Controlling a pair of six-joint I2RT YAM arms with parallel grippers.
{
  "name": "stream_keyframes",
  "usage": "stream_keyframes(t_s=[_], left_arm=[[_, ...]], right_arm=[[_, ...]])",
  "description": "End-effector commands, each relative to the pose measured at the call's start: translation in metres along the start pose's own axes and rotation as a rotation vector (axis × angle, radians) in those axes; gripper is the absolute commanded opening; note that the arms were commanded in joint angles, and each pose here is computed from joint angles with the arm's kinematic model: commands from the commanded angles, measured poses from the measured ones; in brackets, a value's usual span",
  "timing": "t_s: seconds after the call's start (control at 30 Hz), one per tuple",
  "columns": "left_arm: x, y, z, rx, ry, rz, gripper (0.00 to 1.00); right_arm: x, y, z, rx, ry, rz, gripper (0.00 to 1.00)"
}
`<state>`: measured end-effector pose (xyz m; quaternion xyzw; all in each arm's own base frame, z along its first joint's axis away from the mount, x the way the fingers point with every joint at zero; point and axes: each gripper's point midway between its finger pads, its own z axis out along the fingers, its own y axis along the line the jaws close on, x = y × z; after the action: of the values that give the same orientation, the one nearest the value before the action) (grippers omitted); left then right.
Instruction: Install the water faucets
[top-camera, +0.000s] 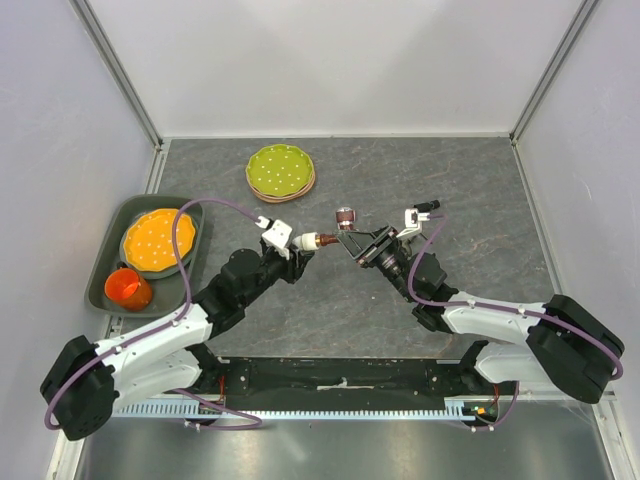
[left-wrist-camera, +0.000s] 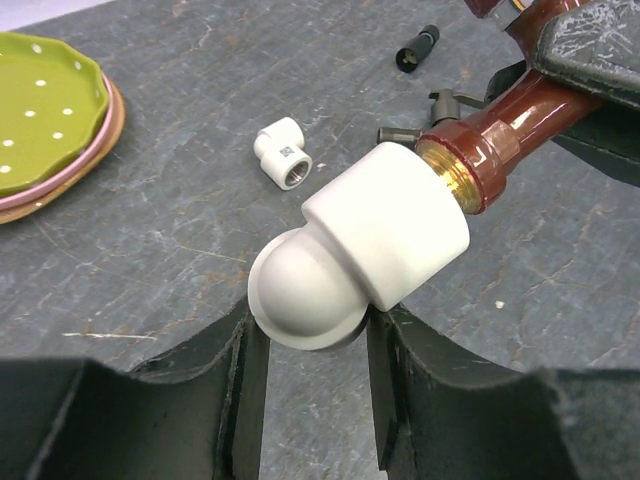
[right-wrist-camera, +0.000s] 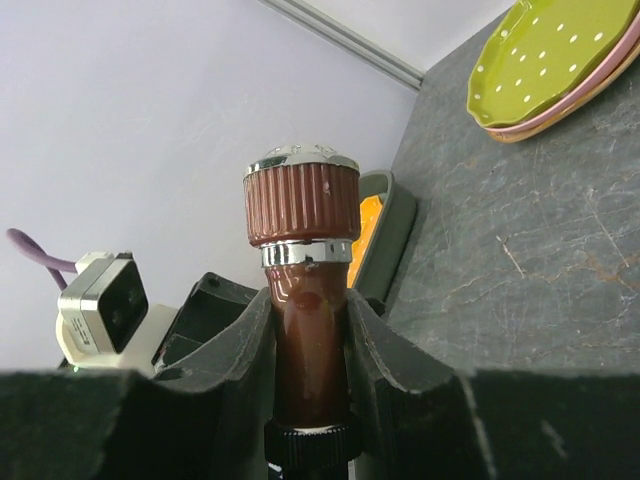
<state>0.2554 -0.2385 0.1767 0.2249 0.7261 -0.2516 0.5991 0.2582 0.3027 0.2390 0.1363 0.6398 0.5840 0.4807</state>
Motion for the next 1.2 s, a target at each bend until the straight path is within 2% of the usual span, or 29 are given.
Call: stream_keyframes(t_s=[0.0, 0.27, 0.37, 0.5, 0.53, 0.6, 0.63, 0.8, 0.83, 0.93, 1.17], left_arm=[[-0.059, -0.025, 0.003, 0.066, -0.210, 0.196, 0.02], [-0.053, -0.020, -0.002, -0.002, -0.228, 0.290, 0.02], [-0.048, -0.017, -0.003, -0.015, -0.221, 0.268, 0.02], [-0.043, -0.016, -0.003, -0.025, -0.230, 0.179, 0.02], [-0.037, -0.016, -0.003, -0.025, -0.222, 0.163, 0.02], [-0.032, -0.015, -0.002, -0.033, -0.223, 0.114, 0.02], [-0.024, -0.014, -0.002, -0.036, -0.211, 0.105, 0.02], [-0.012, -0.017, -0.001, -0.024, -0.204, 0.003, 0.02], [-0.008, -0.018, 0.001, -0.023, -0.191, -0.009, 0.02], [-0.001, -0.020, 0.003, -0.021, -0.171, -0.086, 0.02], [0.015, -0.019, 0.007, -0.041, -0.121, -0.161, 0.02]], right_arm=[[0.054, 0.004, -0.010, 0.007, 0.233, 0.061, 0.00], [0.060, 0.004, -0.009, 0.014, 0.262, 0.111, 0.00], [0.060, 0.003, -0.010, 0.024, 0.268, 0.099, 0.00], [0.056, 0.002, -0.012, 0.037, 0.256, 0.075, 0.16], [0.055, 0.003, -0.012, 0.039, 0.254, 0.067, 0.24], [0.053, 0.002, -0.013, 0.048, 0.253, 0.044, 0.30], [0.051, 0.004, -0.012, 0.048, 0.249, 0.038, 0.37], [0.047, 0.003, -0.014, 0.073, 0.245, -0.024, 0.48], [0.045, 0.004, -0.013, 0.074, 0.241, -0.032, 0.54], [0.043, 0.003, -0.012, 0.084, 0.239, -0.059, 0.60], [0.035, 0.008, -0.014, 0.083, 0.221, -0.109, 0.61]])
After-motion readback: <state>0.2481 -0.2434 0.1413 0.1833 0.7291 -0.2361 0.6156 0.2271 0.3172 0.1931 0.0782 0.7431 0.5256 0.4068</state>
